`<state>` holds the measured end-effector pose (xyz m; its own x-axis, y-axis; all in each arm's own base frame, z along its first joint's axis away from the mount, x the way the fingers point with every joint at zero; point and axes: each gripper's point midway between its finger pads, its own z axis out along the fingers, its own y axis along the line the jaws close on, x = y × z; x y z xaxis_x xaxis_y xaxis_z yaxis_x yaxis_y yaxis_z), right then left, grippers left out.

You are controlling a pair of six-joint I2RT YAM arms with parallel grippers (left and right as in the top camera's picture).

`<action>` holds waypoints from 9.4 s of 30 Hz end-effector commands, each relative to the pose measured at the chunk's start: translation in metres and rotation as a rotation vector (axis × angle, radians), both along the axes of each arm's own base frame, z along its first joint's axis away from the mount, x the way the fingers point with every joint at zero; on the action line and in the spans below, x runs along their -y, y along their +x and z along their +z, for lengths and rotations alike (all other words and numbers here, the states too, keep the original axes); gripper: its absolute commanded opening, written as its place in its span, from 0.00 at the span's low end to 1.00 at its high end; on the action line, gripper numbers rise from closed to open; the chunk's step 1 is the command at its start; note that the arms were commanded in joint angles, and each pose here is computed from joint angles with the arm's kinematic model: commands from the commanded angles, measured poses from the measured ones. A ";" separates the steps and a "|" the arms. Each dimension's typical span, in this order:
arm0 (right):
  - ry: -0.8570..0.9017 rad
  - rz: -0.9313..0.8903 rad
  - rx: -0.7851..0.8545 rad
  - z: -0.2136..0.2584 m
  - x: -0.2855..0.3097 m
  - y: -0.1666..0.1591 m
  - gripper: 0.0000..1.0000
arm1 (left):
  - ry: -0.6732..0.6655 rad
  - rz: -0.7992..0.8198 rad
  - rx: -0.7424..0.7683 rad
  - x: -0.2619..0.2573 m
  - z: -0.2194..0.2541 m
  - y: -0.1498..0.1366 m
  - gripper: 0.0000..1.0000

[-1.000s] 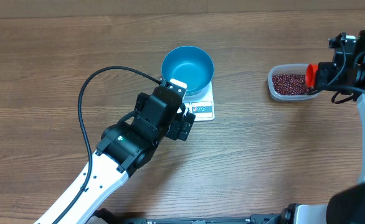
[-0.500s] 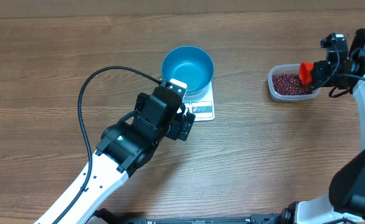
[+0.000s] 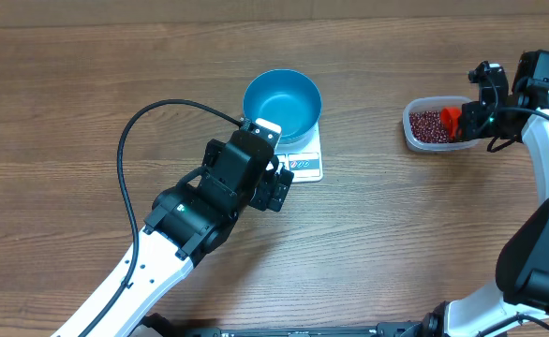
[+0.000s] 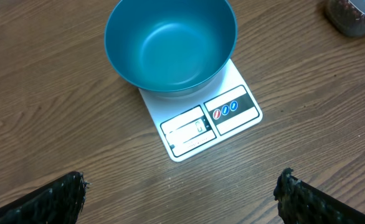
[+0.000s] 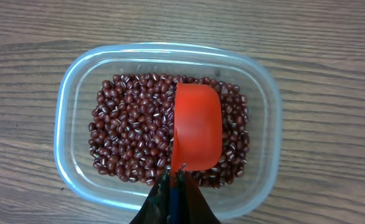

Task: Scoop item into bowl and weigh 150g on scale
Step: 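Move the held scoop with the right gripper over the bean tub, then dip the scoop into the red beans with the right gripper, then drag the red scoop through the beans to fill it, right gripper, then lift the filled scoop and carry it left over the teal bowl, then tilt the scoop with the right gripper to pour beans into bowl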

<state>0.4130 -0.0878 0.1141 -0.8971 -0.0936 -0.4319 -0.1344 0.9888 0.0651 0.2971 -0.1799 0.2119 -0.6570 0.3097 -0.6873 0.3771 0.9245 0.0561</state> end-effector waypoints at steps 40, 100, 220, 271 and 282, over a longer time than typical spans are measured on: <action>0.207 0.057 -0.046 -0.005 -0.036 -0.014 0.04 | -0.002 0.029 0.013 -0.003 0.003 0.005 0.99; 0.531 -0.073 -0.059 -0.037 -0.009 -0.014 0.04 | -0.002 0.029 0.012 -0.003 0.003 0.005 1.00; 1.112 0.282 -0.089 0.056 -0.236 0.020 0.04 | 0.008 0.029 0.000 -0.002 -0.002 0.006 1.00; 0.171 1.113 0.702 0.033 -0.277 0.067 0.04 | 0.008 0.029 0.000 -0.002 -0.002 0.006 0.99; 0.200 1.107 0.674 0.048 -0.277 0.053 0.04 | 0.008 0.029 0.000 -0.002 -0.002 0.006 1.00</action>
<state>0.4702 0.1892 0.1435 -0.0133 -0.5263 -0.8502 -0.9305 0.3177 -0.1822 0.2981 -0.1805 0.2076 -0.6644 0.3150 -0.6778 0.3773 0.9242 0.0596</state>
